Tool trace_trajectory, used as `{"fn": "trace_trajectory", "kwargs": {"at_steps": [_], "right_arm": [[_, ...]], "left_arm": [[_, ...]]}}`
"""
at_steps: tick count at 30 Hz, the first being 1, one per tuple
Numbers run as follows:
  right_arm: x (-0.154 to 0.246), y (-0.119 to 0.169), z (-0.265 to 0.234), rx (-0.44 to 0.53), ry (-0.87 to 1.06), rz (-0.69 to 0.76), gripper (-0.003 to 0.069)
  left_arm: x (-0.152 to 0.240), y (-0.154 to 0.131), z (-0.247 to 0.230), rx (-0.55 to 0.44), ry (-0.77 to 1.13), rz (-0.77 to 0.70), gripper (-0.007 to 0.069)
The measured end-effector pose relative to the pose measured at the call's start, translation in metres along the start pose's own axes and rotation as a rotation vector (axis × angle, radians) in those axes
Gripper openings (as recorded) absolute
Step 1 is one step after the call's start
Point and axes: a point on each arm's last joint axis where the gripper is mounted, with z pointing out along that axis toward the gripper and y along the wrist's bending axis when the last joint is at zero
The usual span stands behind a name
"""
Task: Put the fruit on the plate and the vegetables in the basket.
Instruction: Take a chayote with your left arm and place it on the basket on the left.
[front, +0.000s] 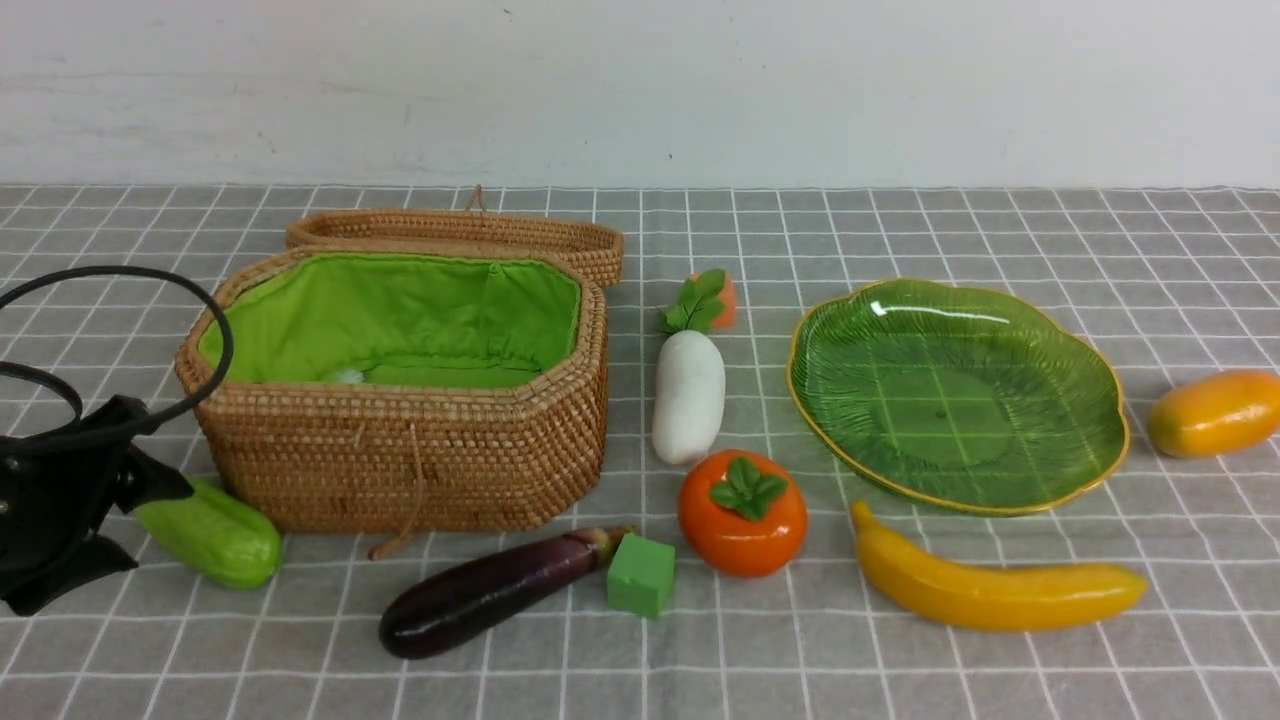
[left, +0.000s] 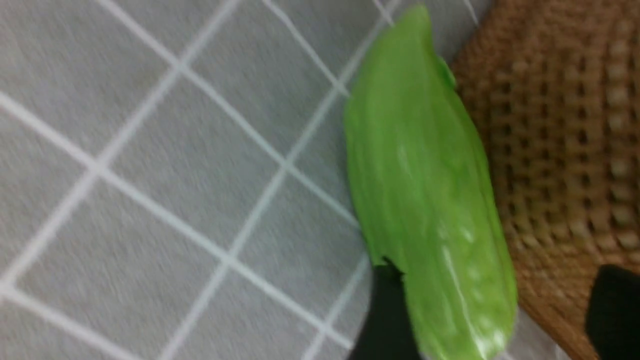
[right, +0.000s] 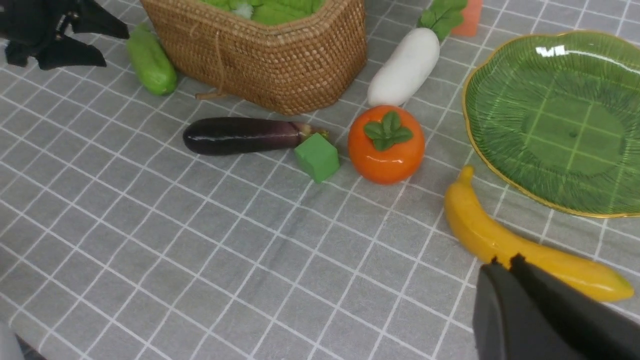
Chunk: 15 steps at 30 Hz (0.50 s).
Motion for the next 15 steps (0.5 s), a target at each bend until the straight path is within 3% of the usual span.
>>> {"fn": "trace_trajectory", "kwargs": {"at_steps": [4,15], "right_arm": [[0.000,0.001,0.000,-0.010,-0.005,0.007,0.0017],[-0.001,0.001,0.000,-0.016,-0.010,0.011,0.0017]], "left_arm": [[0.001,0.004,0.010,-0.011,0.012,-0.018,0.0587],[0.002,0.014,0.036,-0.030,0.020,-0.027,0.0573]]}}
